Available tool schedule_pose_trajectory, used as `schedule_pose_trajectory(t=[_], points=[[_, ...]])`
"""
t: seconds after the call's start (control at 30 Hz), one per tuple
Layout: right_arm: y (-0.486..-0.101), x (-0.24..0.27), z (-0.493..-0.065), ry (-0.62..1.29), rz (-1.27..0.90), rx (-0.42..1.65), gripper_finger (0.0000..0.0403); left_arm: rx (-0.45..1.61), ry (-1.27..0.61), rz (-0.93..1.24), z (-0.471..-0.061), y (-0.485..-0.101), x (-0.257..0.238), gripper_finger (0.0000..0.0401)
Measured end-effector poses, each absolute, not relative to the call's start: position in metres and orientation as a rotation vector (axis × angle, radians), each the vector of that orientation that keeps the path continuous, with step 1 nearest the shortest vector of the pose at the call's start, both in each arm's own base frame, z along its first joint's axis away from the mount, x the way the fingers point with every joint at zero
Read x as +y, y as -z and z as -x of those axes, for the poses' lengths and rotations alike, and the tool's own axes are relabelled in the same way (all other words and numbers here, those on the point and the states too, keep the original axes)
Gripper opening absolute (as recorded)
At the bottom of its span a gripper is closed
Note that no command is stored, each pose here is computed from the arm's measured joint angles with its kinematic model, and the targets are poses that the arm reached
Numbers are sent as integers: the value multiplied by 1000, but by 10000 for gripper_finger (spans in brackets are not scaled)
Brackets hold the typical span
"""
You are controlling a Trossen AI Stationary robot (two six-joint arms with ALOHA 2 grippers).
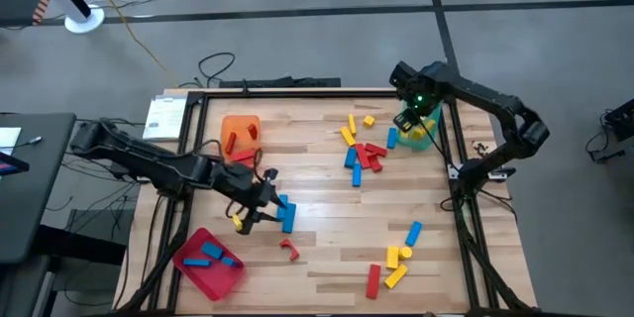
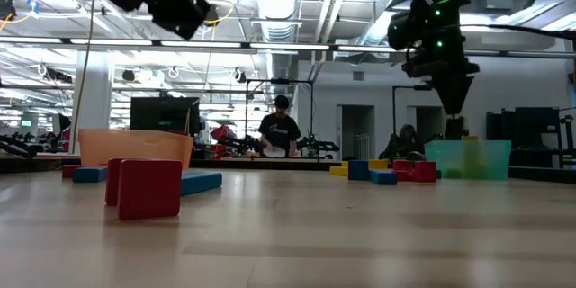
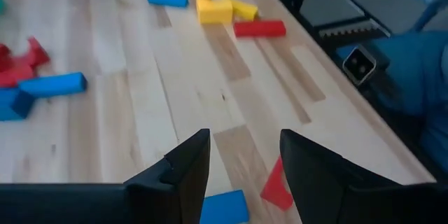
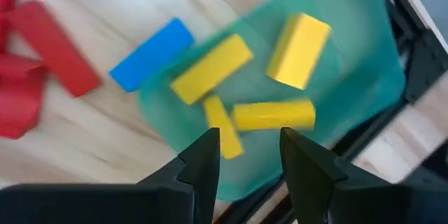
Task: Sort blocks
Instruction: Put the blue wooden block into the red bin
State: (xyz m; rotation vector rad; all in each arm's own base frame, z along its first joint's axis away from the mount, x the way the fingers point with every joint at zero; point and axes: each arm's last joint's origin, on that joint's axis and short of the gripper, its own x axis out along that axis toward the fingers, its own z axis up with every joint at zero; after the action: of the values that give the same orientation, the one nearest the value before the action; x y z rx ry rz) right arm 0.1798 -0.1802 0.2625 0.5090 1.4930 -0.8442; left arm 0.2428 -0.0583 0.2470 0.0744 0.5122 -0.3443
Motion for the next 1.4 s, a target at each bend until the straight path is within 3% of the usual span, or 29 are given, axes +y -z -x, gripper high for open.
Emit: schedule_pose_trajectory(t=[0.6,0.87,1.1,1.4], points=[[-264,-98,-258,160,-33,1323,164,541,367,-58,-280,-205,-73,169],[-242,-96,-264,107,-52,1235,164,567,403,-53,-287,-188,-87,169],[-226,-78,-276,-55,105,1128,170,558,417,-53,-291,-180,-93,169],[-221,-70,-282,-89,171,1099,245,547,416,-49,-292,-181,-94,169]])
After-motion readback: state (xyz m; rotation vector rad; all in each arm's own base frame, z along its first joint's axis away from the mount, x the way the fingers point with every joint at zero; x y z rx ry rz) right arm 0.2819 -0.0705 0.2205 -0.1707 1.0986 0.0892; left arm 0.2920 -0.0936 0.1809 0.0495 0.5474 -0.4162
